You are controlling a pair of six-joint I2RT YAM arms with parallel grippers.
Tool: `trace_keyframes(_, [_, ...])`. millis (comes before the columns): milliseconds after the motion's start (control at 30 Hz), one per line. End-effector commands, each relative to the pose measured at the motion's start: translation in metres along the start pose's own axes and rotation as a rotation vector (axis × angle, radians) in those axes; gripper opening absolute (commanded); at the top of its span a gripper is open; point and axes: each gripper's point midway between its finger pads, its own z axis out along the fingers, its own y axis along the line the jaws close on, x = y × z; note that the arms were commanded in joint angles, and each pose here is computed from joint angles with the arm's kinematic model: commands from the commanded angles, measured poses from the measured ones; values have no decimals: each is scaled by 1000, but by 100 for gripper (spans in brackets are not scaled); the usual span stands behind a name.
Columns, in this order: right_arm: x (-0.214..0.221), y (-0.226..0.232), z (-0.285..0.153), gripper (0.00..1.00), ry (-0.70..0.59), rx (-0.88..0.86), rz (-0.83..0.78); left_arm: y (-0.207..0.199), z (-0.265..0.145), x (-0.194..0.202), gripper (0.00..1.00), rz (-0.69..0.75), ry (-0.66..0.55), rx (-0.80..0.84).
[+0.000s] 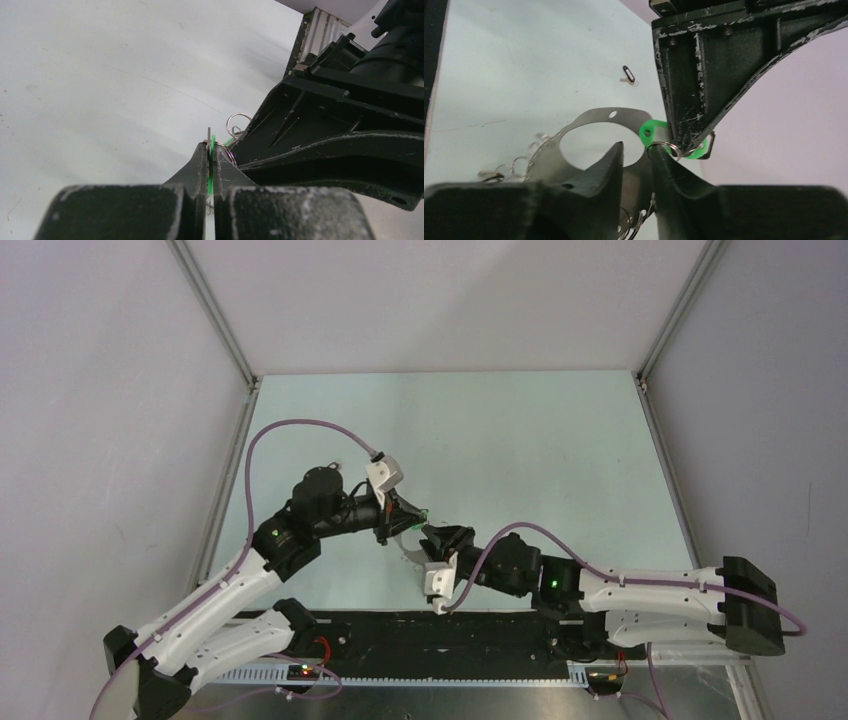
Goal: Remove the keys from the keyring
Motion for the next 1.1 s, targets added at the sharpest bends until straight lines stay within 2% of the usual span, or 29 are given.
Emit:
trace_keyframes(0, [-29,1,-3,37,-94,-20,-18,12,-4,-51,0,98,-177,-68])
trace_keyframes(133, [-51,-5,-20,39,-218,-61,230,12,-8,-52,0,115,-186,-75])
trace_keyframes(233, [-53,-19,-33,38,-250,-38,439,11,-9,-53,0,122,-191,-76])
trace_keyframes(367, [-48,-30,-43,40,-269,-3,589,11,-10,-54,0,125,-194,-75])
trace_keyframes(600, [-38,-59,-47,37,-311,44,863,10,-11,-55,0,129,-198,-73])
trace_keyframes(733, [-32,-66,-42,34,-325,45,952,10,-10,-54,0,128,-197,-72])
trace_keyframes(1067, [-25,-73,-26,31,-338,24,938,7,-11,-55,0,130,-203,-61])
